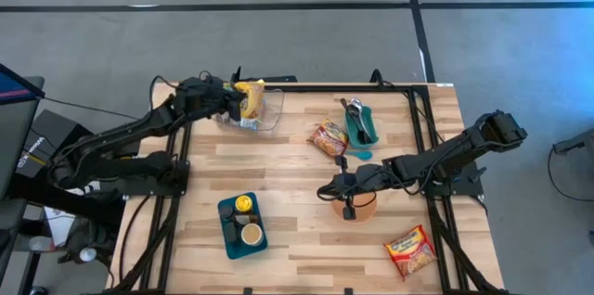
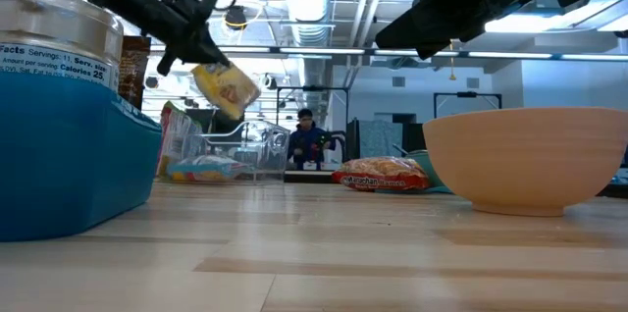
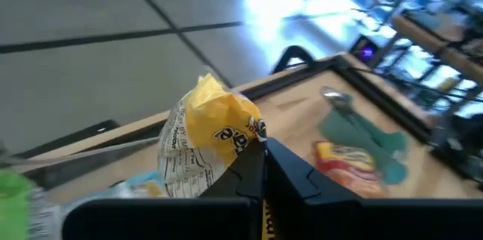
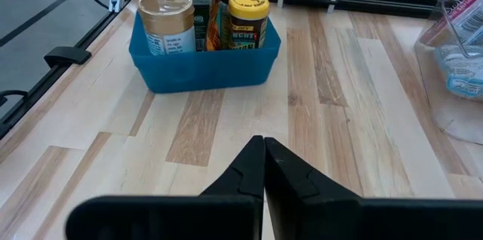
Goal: Pick & Place Food Item
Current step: Put the yellow noodle pack into the transparent bin
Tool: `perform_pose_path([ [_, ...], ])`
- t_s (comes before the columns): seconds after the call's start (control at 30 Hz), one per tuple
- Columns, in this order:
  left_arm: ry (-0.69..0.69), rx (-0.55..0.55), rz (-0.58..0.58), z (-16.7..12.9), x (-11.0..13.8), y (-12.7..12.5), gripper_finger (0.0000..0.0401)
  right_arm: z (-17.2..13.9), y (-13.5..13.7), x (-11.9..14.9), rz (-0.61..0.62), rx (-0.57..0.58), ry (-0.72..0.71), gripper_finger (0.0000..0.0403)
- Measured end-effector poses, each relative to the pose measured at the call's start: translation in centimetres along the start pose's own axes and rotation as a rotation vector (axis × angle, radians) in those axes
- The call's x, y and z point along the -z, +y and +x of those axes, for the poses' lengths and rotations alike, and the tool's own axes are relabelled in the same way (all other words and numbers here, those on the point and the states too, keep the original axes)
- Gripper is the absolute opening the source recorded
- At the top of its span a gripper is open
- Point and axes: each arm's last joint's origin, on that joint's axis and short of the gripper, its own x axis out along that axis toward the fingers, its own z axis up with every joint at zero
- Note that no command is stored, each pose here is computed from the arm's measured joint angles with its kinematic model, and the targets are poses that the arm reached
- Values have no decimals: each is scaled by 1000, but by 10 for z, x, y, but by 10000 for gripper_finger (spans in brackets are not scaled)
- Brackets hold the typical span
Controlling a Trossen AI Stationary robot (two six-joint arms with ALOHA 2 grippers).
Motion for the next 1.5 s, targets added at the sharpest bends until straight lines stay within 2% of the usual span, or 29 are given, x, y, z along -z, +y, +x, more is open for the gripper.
perform_pose_path([
  [0.23, 52, -26, -13, 19, 4, 14, 0, 0, 0, 0, -5, 0, 0, 0],
  [0.57, 113, -53, 29, 41, 15, 22, 0, 0, 0, 0, -8, 0, 0, 0],
  [1.2, 216, -173, -44, 45, 25, 43, 0, 0, 0, 0, -9, 0, 1, 0],
  [1.5, 216, -209, -46, 44, 25, 45, 0, 0, 0, 0, -9, 0, 1, 0],
])
